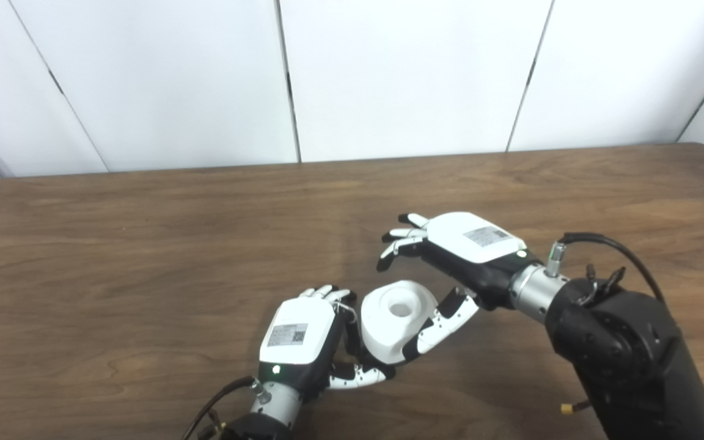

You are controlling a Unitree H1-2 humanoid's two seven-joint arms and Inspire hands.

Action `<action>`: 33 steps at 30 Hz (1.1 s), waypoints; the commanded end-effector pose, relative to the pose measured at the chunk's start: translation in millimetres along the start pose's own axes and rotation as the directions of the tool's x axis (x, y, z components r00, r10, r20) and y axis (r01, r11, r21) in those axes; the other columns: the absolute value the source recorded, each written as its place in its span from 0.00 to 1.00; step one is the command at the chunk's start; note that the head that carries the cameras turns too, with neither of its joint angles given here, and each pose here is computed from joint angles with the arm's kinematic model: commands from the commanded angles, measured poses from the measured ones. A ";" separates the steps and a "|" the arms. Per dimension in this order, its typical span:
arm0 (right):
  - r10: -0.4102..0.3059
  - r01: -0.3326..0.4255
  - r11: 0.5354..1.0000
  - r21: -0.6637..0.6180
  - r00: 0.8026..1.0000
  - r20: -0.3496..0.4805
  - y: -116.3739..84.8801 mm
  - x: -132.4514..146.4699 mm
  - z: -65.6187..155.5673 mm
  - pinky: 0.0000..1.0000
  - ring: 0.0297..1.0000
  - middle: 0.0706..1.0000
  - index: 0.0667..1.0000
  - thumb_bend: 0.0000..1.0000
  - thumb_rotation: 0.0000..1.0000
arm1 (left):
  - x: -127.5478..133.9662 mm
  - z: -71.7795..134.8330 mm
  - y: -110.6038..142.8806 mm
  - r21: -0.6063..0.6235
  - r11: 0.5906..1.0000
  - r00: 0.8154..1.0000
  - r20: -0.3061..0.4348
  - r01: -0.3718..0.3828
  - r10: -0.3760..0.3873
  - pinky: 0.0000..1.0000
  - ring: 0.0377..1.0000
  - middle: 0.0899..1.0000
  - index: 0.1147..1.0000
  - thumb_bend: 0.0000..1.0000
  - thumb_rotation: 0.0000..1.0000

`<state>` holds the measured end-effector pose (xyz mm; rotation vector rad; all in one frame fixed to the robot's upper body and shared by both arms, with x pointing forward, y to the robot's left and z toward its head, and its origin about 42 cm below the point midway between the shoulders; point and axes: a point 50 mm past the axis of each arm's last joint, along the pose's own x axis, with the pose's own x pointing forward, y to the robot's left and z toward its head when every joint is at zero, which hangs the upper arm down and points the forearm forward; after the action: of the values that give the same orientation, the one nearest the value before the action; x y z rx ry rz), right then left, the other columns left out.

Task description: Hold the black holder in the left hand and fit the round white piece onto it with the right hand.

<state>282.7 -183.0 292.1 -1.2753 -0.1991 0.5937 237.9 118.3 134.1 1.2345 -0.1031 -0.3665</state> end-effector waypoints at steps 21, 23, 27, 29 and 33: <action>-0.154 0.153 0.986 -0.063 0.988 -0.008 -47.6 -16.6 8.4 0.90 1.00 0.96 0.81 1.00 0.48 | -24.6 -29.4 -32.2 -0.005 0.970 0.962 -0.128 0.242 -0.240 0.89 0.88 0.81 0.70 0.89 0.32; -0.158 0.157 0.986 -0.062 0.987 -0.012 -49.1 -15.9 7.8 0.88 1.00 0.96 0.80 1.00 0.47 | -27.2 -29.2 -27.2 -0.009 0.971 0.962 -0.128 0.241 -0.240 0.88 0.88 0.82 0.73 0.91 0.34; -0.158 0.157 0.986 -0.061 0.987 -0.016 -49.9 -13.1 6.1 0.88 1.00 0.96 0.80 1.00 0.48 | -32.6 -30.7 -14.2 -0.010 0.967 0.960 -0.125 0.253 -0.253 0.87 0.87 0.82 0.75 0.93 0.35; -0.159 0.158 0.986 -0.055 0.987 -0.017 -49.5 -11.1 4.5 0.88 1.00 0.96 0.80 1.00 0.48 | -35.5 -32.9 -6.5 -0.009 0.964 0.956 -0.128 0.265 -0.263 0.86 0.87 0.83 0.76 0.92 0.33; -0.158 0.157 0.987 -0.042 0.987 -0.018 -47.3 -8.5 1.0 0.88 1.00 0.95 0.80 1.00 0.48 | -40.8 -38.4 11.4 -0.026 0.957 0.944 -0.158 0.290 -0.291 0.87 0.89 0.84 0.79 0.93 0.34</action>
<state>287.1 -192.8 322.5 -1.2867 -0.2174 0.5064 227.7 144.5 162.7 1.2542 -0.0302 -0.4412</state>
